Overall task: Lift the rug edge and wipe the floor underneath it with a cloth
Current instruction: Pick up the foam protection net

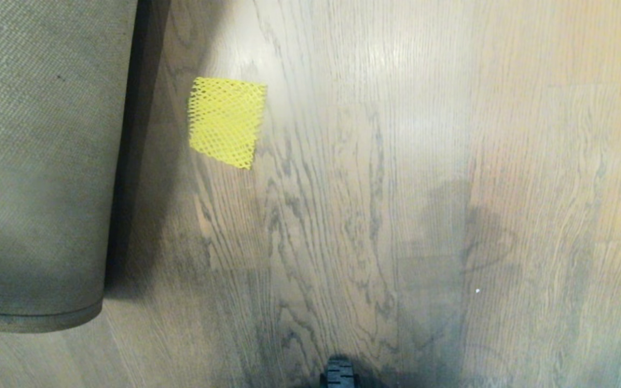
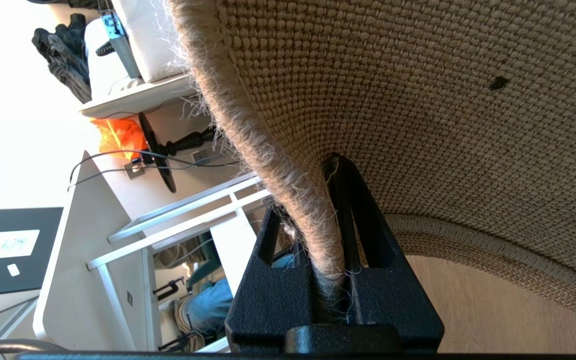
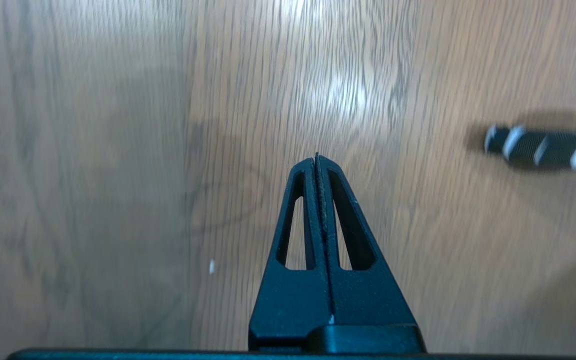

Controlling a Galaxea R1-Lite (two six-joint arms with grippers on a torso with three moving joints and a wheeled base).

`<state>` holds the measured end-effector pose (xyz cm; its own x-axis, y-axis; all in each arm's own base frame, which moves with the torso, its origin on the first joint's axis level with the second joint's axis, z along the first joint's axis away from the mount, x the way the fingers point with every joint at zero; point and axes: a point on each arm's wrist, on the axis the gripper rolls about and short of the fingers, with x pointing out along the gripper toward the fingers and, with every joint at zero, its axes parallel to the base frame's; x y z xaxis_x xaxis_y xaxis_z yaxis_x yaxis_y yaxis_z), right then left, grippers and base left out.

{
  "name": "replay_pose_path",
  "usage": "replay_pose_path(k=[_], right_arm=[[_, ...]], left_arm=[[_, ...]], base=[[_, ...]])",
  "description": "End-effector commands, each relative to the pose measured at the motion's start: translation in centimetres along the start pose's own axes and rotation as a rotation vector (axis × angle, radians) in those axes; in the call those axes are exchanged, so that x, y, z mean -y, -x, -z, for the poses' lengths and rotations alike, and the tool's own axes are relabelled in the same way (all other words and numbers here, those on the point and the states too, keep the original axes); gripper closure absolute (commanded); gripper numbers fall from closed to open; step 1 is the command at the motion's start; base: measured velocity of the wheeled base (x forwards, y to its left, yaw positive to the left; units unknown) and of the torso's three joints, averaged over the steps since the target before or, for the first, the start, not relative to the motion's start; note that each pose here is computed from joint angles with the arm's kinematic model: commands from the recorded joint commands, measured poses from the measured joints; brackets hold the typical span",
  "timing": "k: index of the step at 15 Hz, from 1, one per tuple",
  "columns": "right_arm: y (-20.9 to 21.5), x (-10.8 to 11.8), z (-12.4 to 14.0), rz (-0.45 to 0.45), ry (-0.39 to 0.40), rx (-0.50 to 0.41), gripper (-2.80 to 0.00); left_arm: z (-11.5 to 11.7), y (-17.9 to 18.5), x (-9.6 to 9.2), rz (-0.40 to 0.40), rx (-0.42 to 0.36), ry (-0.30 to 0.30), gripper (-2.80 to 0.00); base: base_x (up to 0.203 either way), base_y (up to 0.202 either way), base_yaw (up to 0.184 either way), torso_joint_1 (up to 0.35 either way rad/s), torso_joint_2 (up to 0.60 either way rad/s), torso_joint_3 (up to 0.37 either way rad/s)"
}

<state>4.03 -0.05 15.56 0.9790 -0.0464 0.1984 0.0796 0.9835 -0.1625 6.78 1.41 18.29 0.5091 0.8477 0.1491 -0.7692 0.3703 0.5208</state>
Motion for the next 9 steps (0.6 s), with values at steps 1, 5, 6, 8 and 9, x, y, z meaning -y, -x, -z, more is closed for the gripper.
replay_pose_path(k=[1, 5, 6, 8, 9], right_arm=[[3.6, 0.0, 1.1, -0.008, 0.004, 0.026, 0.00], [7.8, -0.8, 5.9, -0.104, 0.009, -0.205, 0.00], [8.1, -0.8, 6.2, -0.107, -0.009, -0.240, 0.00], [8.2, -0.9, 6.4, -0.097, -0.032, -0.263, 0.00], [8.2, -0.8, 6.4, -0.080, -0.038, -0.267, 0.00]], left_arm=[[0.0, 0.0, -0.1, -0.007, -0.003, 0.002, 0.00], [0.0, 0.0, -0.1, -0.007, -0.003, 0.002, 0.00], [0.1, 0.1, -0.2, -0.008, -0.002, 0.005, 0.00], [0.1, 0.1, -0.2, -0.009, -0.001, 0.007, 0.00], [0.1, 0.1, -0.2, -0.010, 0.000, 0.008, 0.00]], base=[[0.000, 0.000, 0.000, 0.000, 0.00, 0.000], [0.000, 0.000, 0.000, 0.000, 0.00, 0.000], [0.000, 0.000, 0.000, 0.000, 0.00, 0.000], [0.000, 0.000, 0.000, 0.000, 0.00, 0.000], [0.000, 0.000, 0.000, 0.000, 0.00, 0.000]])
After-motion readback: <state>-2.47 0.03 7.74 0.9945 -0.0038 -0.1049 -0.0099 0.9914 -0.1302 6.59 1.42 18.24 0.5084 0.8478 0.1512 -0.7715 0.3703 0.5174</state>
